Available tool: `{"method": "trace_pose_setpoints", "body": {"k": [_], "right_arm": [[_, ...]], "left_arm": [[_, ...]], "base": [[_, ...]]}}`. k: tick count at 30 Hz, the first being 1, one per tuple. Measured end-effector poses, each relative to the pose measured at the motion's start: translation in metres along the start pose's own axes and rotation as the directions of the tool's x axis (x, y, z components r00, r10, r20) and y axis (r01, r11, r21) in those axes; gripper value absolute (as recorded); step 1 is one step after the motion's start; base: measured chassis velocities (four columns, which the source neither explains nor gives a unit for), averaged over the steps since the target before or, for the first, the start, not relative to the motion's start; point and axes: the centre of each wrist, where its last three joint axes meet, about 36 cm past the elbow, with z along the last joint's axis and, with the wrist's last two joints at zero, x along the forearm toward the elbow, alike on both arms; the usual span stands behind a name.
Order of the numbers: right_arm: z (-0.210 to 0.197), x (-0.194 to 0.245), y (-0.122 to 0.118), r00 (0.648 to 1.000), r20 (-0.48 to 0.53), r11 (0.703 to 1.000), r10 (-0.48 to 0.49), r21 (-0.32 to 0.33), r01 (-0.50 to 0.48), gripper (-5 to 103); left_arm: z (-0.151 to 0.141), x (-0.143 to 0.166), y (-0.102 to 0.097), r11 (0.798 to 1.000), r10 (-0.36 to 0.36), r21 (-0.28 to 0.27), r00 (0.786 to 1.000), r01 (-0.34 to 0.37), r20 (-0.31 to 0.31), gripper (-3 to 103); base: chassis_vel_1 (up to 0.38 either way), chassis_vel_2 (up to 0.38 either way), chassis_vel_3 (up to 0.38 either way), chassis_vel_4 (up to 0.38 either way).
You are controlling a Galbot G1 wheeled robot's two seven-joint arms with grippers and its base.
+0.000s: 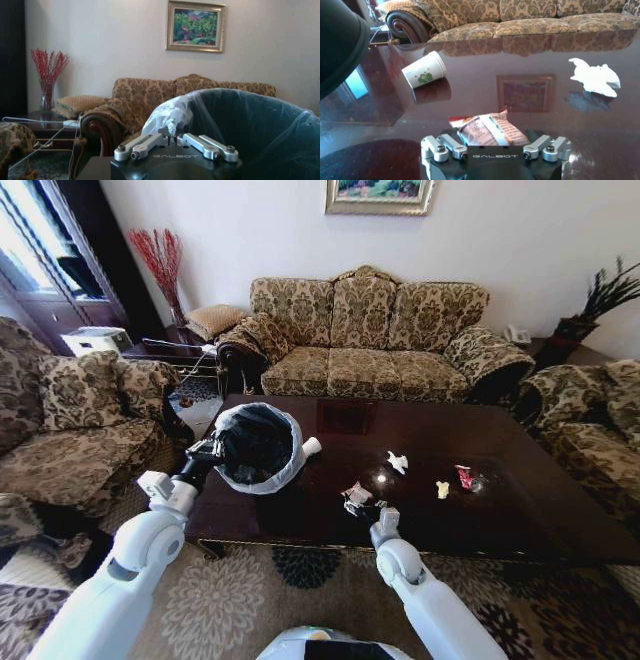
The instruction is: Move to the front of the table and place the trash on the table into the trash bin.
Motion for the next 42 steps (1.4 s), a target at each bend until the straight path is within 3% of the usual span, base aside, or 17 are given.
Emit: {"method": "trace_pose_setpoints", "body": {"k": [5,9,11,14,20,26,30,31,33,34,35,37,38,41,42], "right_arm": [[0.002,-0.002,0.0,1.0,-0.003,1.0,0.004,0.004,-0.004,80],[0.003,-0.004,0.001,1.0,-0.004,1.0,0.009,0.01,-0.009,64],[0.003,-0.004,0.001,1.0,-0.003,1.0,0.01,0.011,-0.01,64],[0.003,-0.006,0.001,1.0,0.002,1.0,0.02,0.014,-0.02,52],[0.0,-0.006,0.002,0.999,0.023,0.999,0.044,0.012,-0.044,40],[-0.052,0.013,0.009,0.985,0.173,0.999,0.0,0.036,-0.007,25],[-0.147,0.054,0.013,0.917,0.347,0.979,-0.195,0.129,0.16,13],[-0.147,0.054,0.013,0.917,0.347,0.979,-0.195,0.129,0.16,13],[-0.2,0.076,0.014,0.847,0.411,0.941,-0.337,0.187,0.284,9],[-0.225,0.089,0.016,0.801,0.427,0.907,-0.42,0.226,0.355,7],[-0.225,0.089,0.016,0.801,0.427,0.907,-0.42,0.226,0.355,7],[-0.252,0.103,0.024,0.729,0.409,0.836,-0.549,0.283,0.471,7],[-0.252,0.103,0.024,0.729,0.409,0.836,-0.549,0.283,0.471,7],[-0.267,0.104,0.057,0.643,0.343,0.729,-0.685,0.332,0.599,7],[-0.267,0.104,0.057,0.643,0.343,0.729,-0.685,0.332,0.599,7]], "left_arm": [[0.001,-0.001,0.001,1.0,0.001,0.001,1.0,-0.001,0.002,3],[0.002,-0.002,0.003,1.0,0.001,0.002,1.0,-0.001,0.004,3],[0.002,-0.002,0.003,1.0,0.001,0.002,1.0,-0.001,0.005,3],[0.002,-0.003,0.003,1.0,0.002,0.002,1.0,-0.002,0.006,3],[0.002,-0.003,0.004,1.0,0.004,0.0,1.0,-0.004,0.008,3],[0.004,-0.003,0.003,1.0,0.006,-0.001,1.0,-0.006,0.0,3],[0.013,-0.005,0.002,1.0,0.006,-0.006,1.0,-0.006,-0.023,3],[0.013,-0.005,0.002,1.0,0.006,-0.006,1.0,-0.006,-0.023,3],[0.014,-0.005,0.002,1.0,0.008,-0.008,0.999,-0.008,-0.031,3],[0.015,-0.006,0.001,1.0,0.009,-0.009,0.999,-0.01,-0.037,3],[0.015,-0.006,0.001,1.0,0.009,-0.009,0.999,-0.01,-0.037,3],[0.017,-0.007,0.001,1.0,0.011,-0.014,0.999,-0.012,-0.046,3],[0.017,-0.007,0.001,1.0,0.011,-0.014,0.999,-0.012,-0.046,3],[0.018,-0.007,0.002,1.0,0.013,-0.019,0.999,-0.014,-0.051,3],[0.018,-0.007,0.002,1.0,0.013,-0.019,0.999,-0.014,-0.051,3]], "base": [[0.0,0.0,0.0,0.0],[0.0,0.0,0.0,0.0],[0.0,0.0,0.0,0.0],[0.0,0.0,0.0,0.0],[0.0,0.0,0.0,0.0],[0.0,0.0,0.0,0.0],[0.0,0.0,0.0,0.0],[0.0,0.0,0.0,0.0],[0.0,0.0,0.0,0.0],[0.0,0.0,0.0,0.0],[0.0,0.0,0.0,0.0],[0.0,0.0,0.0,0.0],[0.0,0.0,0.0,0.0],[0.0,0.0,0.0,0.0],[0.0,0.0,0.0,0.0]]}}
